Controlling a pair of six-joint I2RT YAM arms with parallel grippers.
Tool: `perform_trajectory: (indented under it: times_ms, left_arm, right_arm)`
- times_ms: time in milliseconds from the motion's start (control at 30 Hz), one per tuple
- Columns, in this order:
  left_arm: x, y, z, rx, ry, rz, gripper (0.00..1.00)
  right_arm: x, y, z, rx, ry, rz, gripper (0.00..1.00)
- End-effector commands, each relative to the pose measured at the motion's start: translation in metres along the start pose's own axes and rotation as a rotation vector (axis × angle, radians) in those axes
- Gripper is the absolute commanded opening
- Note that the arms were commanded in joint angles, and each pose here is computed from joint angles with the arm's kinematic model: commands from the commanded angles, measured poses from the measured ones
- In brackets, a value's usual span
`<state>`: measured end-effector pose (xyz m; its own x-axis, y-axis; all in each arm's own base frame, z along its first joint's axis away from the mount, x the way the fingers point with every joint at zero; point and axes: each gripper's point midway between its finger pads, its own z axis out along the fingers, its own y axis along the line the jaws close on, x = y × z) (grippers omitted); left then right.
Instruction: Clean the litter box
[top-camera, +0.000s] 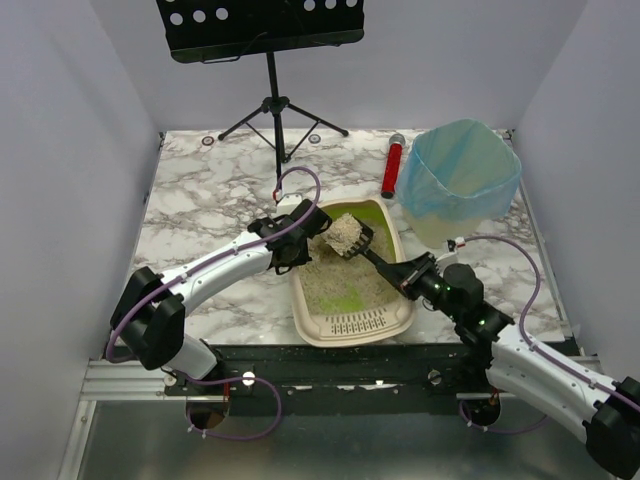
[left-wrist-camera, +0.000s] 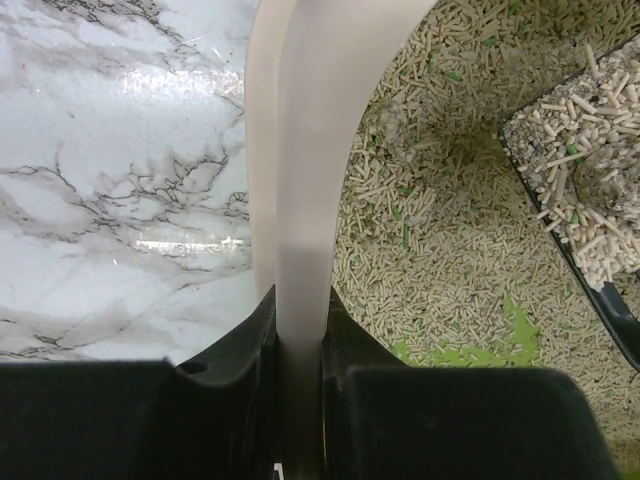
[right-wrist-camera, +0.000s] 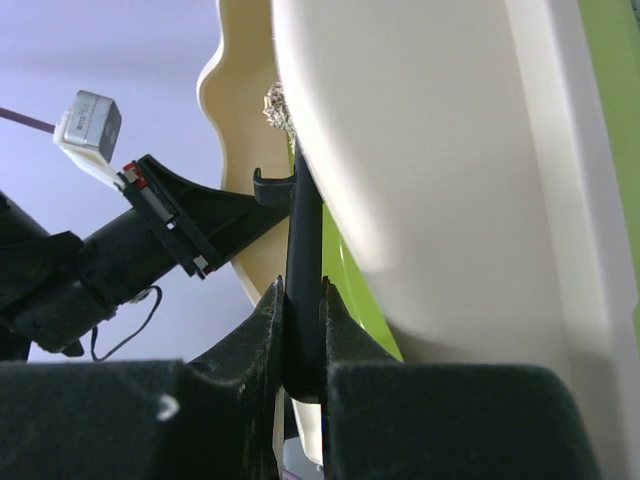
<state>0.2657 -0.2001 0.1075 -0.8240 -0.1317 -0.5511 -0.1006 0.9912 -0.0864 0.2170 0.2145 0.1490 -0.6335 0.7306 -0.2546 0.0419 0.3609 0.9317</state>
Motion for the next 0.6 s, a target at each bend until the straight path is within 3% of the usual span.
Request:
perform_trajectory:
  times_ms: [0, 367, 567]
  left_arm:
    - [-0.007, -0.007, -0.008, 0.055, -0.013, -0.005, 0.00]
    - [-0.023, -0.002, -0.025, 0.045, -0.057, 0.010, 0.00]
    - [-0.033, -0.001, -0.037, 0.072, -0.106, 0.010, 0.05]
  right_arm:
    - [-0.006, 0.019, -0.008, -0.072, -0.021, -0.022, 0.01]
    - [0.005, 0.042, -0.017, -0.200, 0.042, 0.002, 0.01]
    - [-0.002, 0.047, -0.026, -0.234, 0.004, 0.054, 0.01]
